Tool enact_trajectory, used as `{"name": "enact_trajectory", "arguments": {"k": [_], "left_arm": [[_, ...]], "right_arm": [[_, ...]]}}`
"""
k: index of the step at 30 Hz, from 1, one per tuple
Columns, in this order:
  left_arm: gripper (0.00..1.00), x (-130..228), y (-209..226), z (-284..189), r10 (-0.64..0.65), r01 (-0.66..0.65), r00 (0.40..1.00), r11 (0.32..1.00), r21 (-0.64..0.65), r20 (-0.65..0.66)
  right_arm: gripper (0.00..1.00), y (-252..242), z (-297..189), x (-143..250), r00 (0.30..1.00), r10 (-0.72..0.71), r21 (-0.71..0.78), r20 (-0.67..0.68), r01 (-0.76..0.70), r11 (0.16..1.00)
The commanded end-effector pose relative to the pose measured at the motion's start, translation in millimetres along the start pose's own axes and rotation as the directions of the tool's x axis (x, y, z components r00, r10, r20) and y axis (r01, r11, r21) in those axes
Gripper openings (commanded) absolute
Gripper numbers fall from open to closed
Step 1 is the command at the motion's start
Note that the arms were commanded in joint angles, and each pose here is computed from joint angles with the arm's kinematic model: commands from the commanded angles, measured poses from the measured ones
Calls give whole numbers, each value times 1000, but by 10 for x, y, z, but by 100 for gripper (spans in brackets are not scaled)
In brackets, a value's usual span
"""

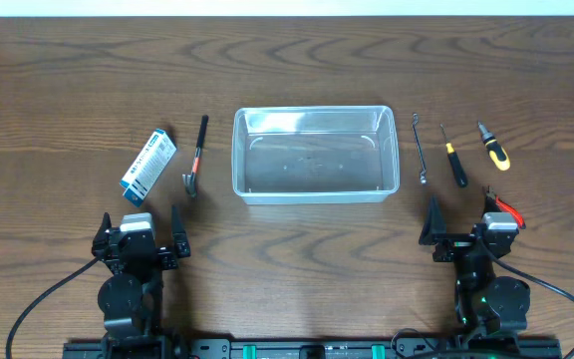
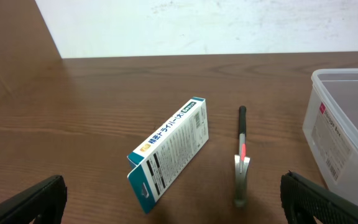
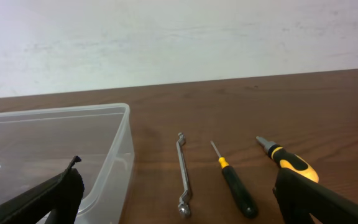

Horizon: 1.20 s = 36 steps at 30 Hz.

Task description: Pack container

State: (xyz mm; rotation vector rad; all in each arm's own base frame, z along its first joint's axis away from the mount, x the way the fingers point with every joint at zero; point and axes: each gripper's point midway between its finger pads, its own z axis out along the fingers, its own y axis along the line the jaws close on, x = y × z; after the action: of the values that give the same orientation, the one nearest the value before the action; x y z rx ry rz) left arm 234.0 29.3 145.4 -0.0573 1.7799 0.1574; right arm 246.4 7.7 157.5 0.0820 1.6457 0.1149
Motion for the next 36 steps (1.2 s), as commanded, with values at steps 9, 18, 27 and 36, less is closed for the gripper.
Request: {"name": "enact_trajectory", "arguments": {"k": [9,18,27,36], "left_arm": [[98,132,-31,29,13,-12,1000,1000,13,-28],[98,132,-31,29,13,-12,1000,1000,13,-28],[98,132,-31,29,13,-12,1000,1000,13,-28],[98,132,-31,29,13,-12,1000,1000,13,-28]], "right_arm": [[99,-8,-32,-275,994,62,5,92,-63,998],[99,-21,54,-1000,997,59,77,40,-62,995],[99,179,801,-1617,889,-53,41,-455,81,996],[99,100,1402,-1473,639,-131,-19,-758,180,984]]}}
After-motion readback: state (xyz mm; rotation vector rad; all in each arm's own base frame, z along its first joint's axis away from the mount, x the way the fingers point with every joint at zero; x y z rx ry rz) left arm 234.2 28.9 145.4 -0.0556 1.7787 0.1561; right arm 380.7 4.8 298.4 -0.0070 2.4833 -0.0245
